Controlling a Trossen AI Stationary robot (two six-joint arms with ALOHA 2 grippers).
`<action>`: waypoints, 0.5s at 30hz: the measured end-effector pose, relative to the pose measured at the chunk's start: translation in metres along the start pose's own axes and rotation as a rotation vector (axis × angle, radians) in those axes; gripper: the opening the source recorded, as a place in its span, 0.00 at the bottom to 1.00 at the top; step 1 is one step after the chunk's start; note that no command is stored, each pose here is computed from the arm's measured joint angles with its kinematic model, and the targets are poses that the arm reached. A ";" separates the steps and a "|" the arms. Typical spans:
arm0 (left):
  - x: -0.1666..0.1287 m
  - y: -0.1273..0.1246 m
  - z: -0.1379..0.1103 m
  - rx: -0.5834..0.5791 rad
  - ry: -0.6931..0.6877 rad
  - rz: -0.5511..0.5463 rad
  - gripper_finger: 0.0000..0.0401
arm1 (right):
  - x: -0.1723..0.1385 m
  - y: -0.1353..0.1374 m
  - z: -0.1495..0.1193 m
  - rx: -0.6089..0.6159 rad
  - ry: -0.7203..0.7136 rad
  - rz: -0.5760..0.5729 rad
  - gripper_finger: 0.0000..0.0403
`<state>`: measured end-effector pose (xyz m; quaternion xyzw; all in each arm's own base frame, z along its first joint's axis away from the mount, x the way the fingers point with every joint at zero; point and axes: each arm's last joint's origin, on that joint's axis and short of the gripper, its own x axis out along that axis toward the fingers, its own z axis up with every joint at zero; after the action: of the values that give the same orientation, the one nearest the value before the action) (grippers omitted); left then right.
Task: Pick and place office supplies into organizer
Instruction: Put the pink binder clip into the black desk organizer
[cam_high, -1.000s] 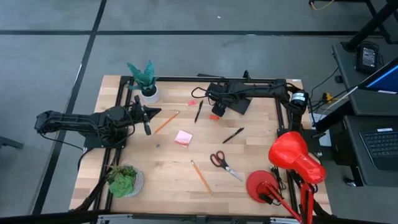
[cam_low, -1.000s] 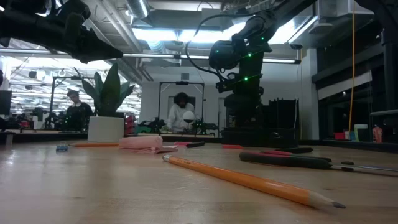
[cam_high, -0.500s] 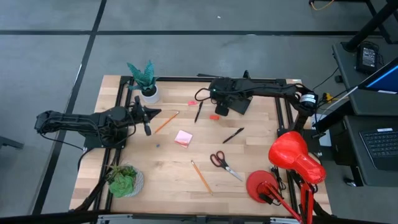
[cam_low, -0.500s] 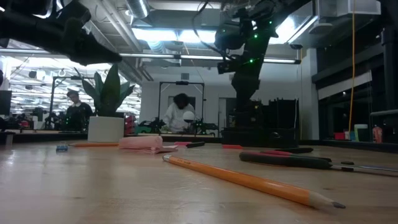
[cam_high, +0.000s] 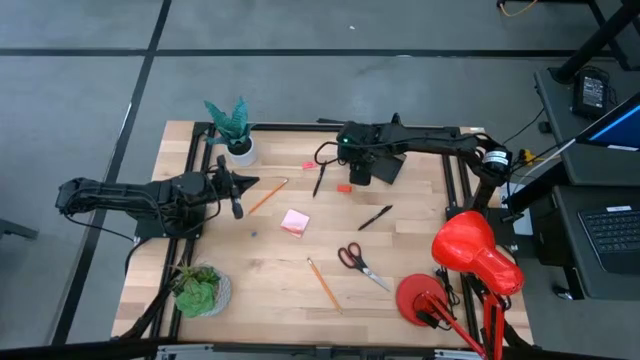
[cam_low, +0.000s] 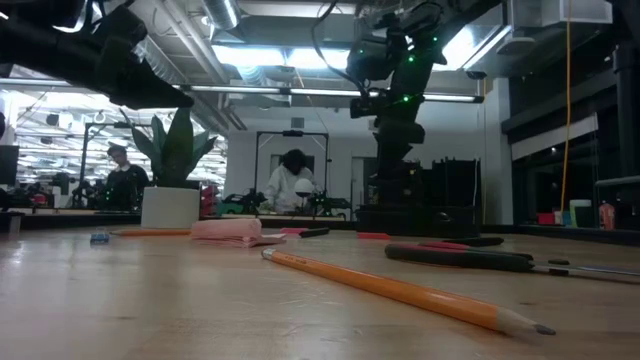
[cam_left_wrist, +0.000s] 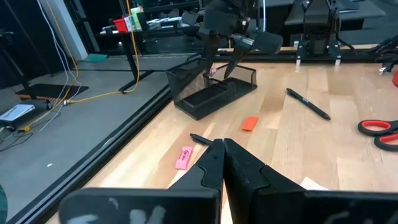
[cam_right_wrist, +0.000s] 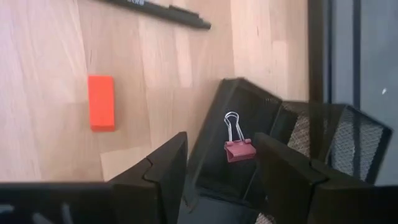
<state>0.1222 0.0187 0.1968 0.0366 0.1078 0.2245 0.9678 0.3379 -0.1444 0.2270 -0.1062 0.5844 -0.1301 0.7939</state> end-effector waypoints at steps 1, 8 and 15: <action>0.000 0.000 0.000 0.002 0.004 0.000 0.01 | 0.000 -0.001 0.000 -0.001 -0.001 0.000 0.46; 0.000 0.000 -0.001 0.003 0.010 0.000 0.01 | 0.002 -0.010 -0.004 0.027 -0.005 0.014 0.44; 0.000 0.000 -0.001 0.001 0.010 0.000 0.01 | 0.003 -0.012 -0.005 0.043 -0.022 0.060 0.30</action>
<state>0.1220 0.0187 0.1958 0.0357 0.1129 0.2245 0.9673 0.3327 -0.1572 0.2267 -0.0732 0.5757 -0.1177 0.8059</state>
